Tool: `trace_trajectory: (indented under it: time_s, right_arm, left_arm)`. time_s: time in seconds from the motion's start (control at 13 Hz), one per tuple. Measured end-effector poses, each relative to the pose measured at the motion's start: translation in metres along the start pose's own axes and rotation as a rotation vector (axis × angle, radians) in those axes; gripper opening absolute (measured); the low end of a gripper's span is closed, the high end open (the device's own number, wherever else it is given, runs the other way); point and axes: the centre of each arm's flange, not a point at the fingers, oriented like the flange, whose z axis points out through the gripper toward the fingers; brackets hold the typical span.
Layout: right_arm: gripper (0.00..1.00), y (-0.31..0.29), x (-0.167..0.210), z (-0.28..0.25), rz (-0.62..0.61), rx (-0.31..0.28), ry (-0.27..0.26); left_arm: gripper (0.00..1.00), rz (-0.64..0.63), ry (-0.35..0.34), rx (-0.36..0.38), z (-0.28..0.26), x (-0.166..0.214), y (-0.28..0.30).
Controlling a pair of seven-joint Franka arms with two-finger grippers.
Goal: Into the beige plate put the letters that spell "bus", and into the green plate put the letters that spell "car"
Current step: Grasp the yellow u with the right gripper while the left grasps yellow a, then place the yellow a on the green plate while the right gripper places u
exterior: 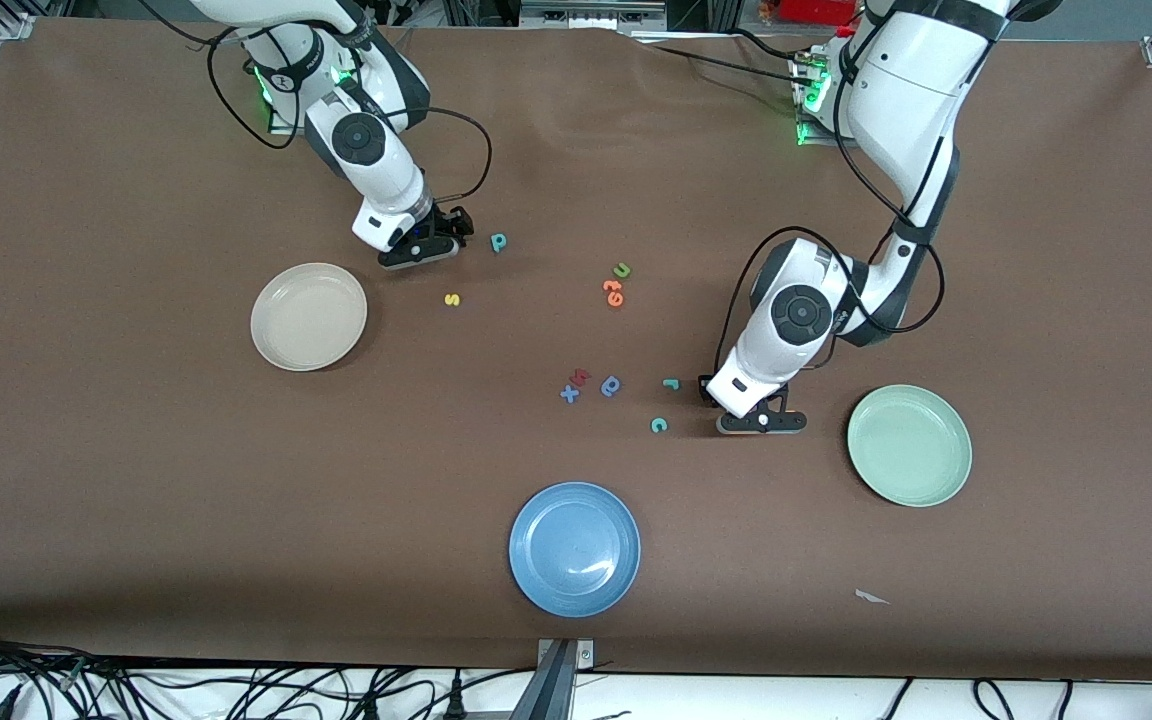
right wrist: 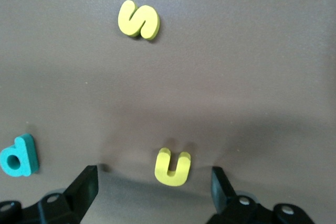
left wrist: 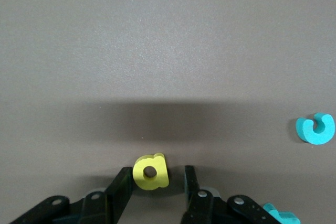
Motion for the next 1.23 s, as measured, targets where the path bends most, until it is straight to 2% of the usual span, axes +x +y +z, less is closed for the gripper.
trace_trajectory:
  time_s: [0.15,0.23,0.31,0.38,0.46,0.54,0.62,0.69,0.77,0.85,1.08,1.23]
  right_arm:
    - [0.82,0.003,0.001,0.0,-0.008,-0.008,0.003]
    - [0.81,0.005,0.001,0.001,-0.012,-0.011,0.003]
    - [0.7,0.005,0.002,0.001,-0.013,-0.011,0.006]
    - [0.65,0.005,0.002,0.0,-0.015,-0.011,0.009]
    - [0.65,0.005,0.002,0.0,-0.015,-0.011,0.009]
    - [0.59,0.005,0.002,0.0,-0.015,-0.01,0.01]
    - [0.59,0.005,0.002,0.0,-0.015,-0.01,0.01]
    - [0.54,0.005,0.002,0.0,-0.014,-0.01,0.011]
    - [0.52,0.005,0.002,0.0,-0.015,-0.011,0.011]
    - [0.43,0.006,0.003,0.0,-0.015,-0.012,0.012]
    - [0.34,0.008,0.003,0.0,-0.017,-0.015,0.013]
    - [0.33,0.008,0.003,0.0,-0.019,-0.015,0.014]
  left_arm:
    - [0.45,-0.001,0.001,0.0,0.0,0.001,-0.001]
    - [0.42,-0.002,0.002,0.001,-0.001,0.001,-0.001]
    - [0.42,-0.002,0.003,0.001,-0.001,0.002,-0.001]
    - [0.42,-0.002,0.003,0.001,-0.001,0.002,-0.001]
    - [0.4,-0.003,0.003,0.001,-0.001,0.002,-0.001]
    - [0.39,-0.002,0.004,0.001,-0.001,0.002,-0.001]
    - [0.38,-0.003,0.004,0.001,-0.001,0.002,-0.001]
    - [0.31,-0.003,0.006,0.0,-0.002,0.003,-0.001]
    - [0.31,-0.003,0.006,0.0,-0.002,0.003,-0.001]
    - [0.29,-0.003,0.007,0.0,-0.003,0.004,-0.001]
    - [0.29,-0.005,0.009,0.001,-0.003,0.005,-0.002]
    - [0.29,-0.015,-0.002,0.026,-0.007,0.014,-0.016]
